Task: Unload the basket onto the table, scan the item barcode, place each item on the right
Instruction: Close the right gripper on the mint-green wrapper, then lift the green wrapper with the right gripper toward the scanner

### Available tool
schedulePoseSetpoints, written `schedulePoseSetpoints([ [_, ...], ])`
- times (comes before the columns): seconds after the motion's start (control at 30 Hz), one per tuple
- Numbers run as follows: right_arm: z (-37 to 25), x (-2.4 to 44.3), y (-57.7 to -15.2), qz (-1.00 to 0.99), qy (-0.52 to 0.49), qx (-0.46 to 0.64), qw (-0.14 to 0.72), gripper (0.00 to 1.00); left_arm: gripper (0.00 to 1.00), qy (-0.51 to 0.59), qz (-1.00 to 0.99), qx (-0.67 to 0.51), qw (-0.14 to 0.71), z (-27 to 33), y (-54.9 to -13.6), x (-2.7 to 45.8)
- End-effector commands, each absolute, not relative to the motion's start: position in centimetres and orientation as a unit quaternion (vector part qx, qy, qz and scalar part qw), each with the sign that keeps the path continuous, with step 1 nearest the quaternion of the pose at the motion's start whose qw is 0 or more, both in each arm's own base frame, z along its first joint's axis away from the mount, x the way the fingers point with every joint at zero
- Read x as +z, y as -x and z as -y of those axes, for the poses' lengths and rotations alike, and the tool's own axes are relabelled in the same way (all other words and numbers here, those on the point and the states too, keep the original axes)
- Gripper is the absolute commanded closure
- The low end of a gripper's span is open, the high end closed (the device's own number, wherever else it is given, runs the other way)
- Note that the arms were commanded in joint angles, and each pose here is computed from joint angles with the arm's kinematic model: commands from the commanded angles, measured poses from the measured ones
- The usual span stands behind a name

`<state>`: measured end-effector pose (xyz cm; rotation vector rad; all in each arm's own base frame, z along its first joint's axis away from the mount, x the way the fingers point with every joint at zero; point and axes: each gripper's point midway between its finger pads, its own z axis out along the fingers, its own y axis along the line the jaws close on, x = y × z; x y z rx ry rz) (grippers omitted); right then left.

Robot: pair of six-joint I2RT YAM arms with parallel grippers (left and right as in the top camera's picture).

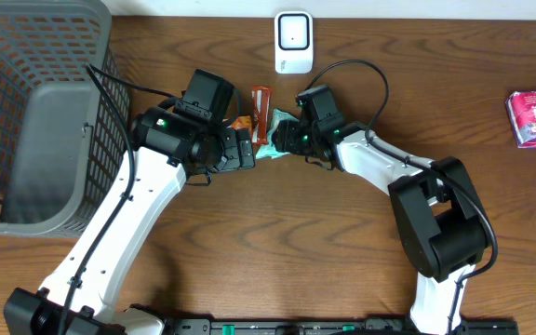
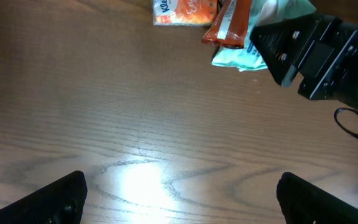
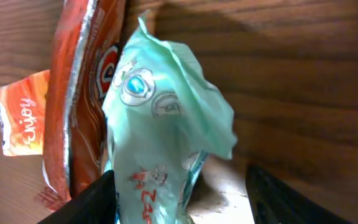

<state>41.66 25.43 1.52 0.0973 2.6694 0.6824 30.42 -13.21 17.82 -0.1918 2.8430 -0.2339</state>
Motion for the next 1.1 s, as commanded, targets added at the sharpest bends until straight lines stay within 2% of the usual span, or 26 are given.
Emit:
schedulePoseSetpoints([
  [0.0, -25.2, -0.7, -40.9, -0.958, -0.046, 0.222, 0.174, 0.47, 0.02, 0.065, -0.985, -0.076, 0.14, 13.0, -30.4, 17.8],
  [0.1, -26.0, -0.4, -40.9, -0.954, -0.039, 0.243, 0.172, 0.68, 0.02, 0.065, -0.985, -0.076, 0.14, 13.0, -30.4, 17.8],
  [0.23, -27.8, 0.8, -40.7, -0.941, -0.02, 0.298, 0.162, 0.69, 0.02, 0.065, -0.985, -0.076, 0.14, 13.0, -30.4, 17.8],
  [0.27, -28.0, 1.0, -40.7, -0.938, -0.017, 0.306, 0.162, 0.71, 0.02, 0.065, -0.985, -0.076, 0.14, 13.0, -30.4, 17.8],
  [0.37, -28.2, 1.0, -40.7, -0.937, -0.015, 0.309, 0.161, 0.94, 0.02, 0.065, -0.985, -0.076, 0.14, 13.0, -30.4, 17.8],
  [0.4, -28.2, 1.0, -40.6, -0.938, -0.015, 0.309, 0.159, 0.98, 0.02, 0.065, -0.985, -0.076, 0.14, 13.0, -30.4, 17.8],
  [0.6, -27.5, 3.4, -40.0, -0.934, 0.021, 0.32, 0.157, 0.99, 0.02, 0.065, -0.985, -0.076, 0.14, 13.0, -30.4, 17.8],
  [0.83, -23.8, 10.6, -38.7, -0.935, -0.007, 0.308, 0.174, 0.99, 0.02, 0.065, -0.985, -0.076, 0.14, 13.0, -30.4, 17.8],
  [0.93, -21.2, 13.0, -37.9, -0.945, -0.027, 0.255, 0.203, 0.99, 0.02, 0.065, -0.985, -0.076, 0.14, 13.0, -30.4, 17.8],
  [1.07, -16.2, 14.8, -36.4, -0.959, -0.059, 0.118, 0.251, 0.98, 0.02, 0.065, -0.985, -0.076, 0.14, 13.0, -30.4, 17.8],
])
